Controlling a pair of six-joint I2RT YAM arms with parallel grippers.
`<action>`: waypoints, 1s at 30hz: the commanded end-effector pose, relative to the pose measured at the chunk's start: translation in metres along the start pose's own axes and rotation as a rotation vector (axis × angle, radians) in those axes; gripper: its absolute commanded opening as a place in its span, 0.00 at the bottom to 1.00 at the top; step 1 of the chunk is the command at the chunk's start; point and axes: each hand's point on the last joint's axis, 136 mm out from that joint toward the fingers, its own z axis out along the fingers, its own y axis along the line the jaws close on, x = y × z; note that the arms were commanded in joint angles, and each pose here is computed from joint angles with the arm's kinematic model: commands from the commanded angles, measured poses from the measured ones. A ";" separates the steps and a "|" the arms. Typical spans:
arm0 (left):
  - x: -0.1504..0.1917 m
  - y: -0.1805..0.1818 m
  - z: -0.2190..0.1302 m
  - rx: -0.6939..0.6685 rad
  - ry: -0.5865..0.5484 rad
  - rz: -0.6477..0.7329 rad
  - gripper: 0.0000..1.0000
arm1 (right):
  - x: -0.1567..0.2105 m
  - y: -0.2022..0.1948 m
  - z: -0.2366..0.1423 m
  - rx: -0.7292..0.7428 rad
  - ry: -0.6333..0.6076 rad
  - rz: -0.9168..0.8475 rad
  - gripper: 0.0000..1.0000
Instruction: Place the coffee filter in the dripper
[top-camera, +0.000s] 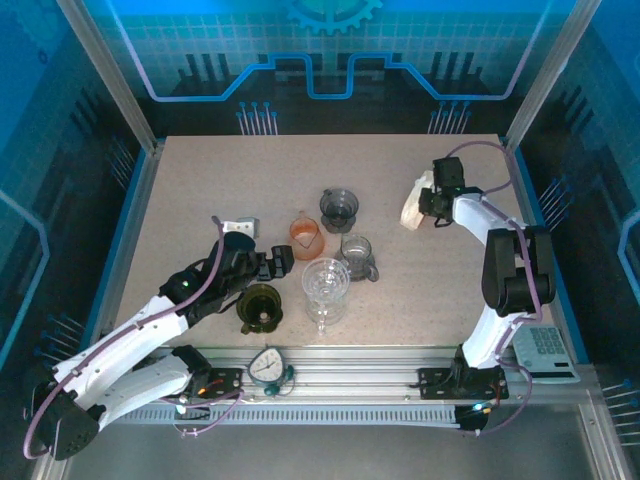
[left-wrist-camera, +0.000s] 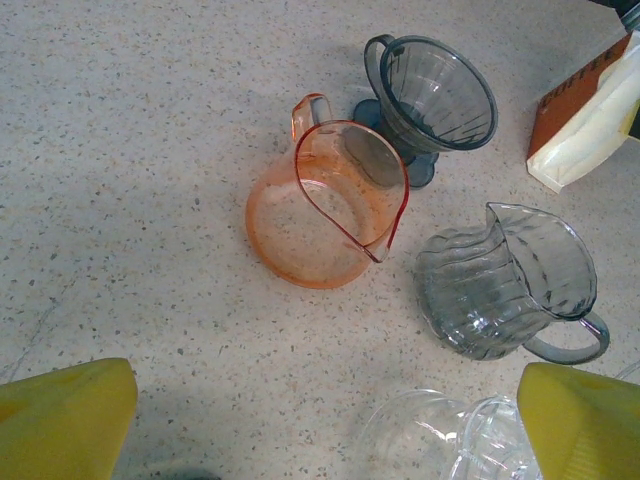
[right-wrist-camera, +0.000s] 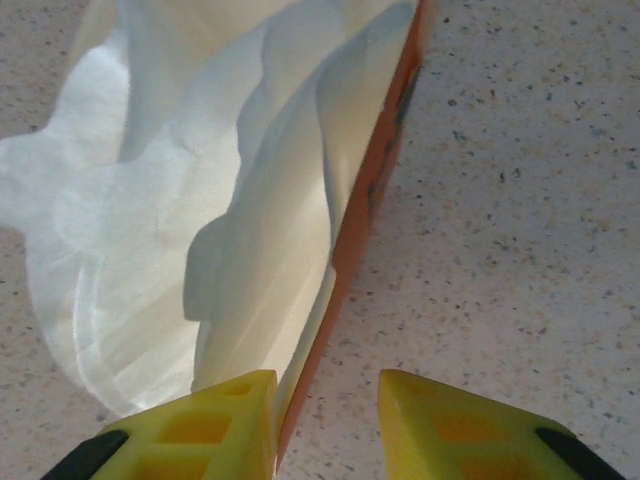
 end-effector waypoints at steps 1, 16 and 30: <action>-0.001 -0.001 0.001 0.012 -0.001 -0.018 0.99 | -0.009 -0.012 -0.010 0.028 -0.038 -0.027 0.33; 0.000 -0.001 0.003 0.013 0.006 -0.028 0.99 | -0.014 -0.049 -0.026 0.092 -0.055 0.024 0.35; 0.002 0.001 0.004 0.019 0.007 -0.039 0.99 | -0.038 0.016 -0.078 -0.114 -0.159 0.047 0.36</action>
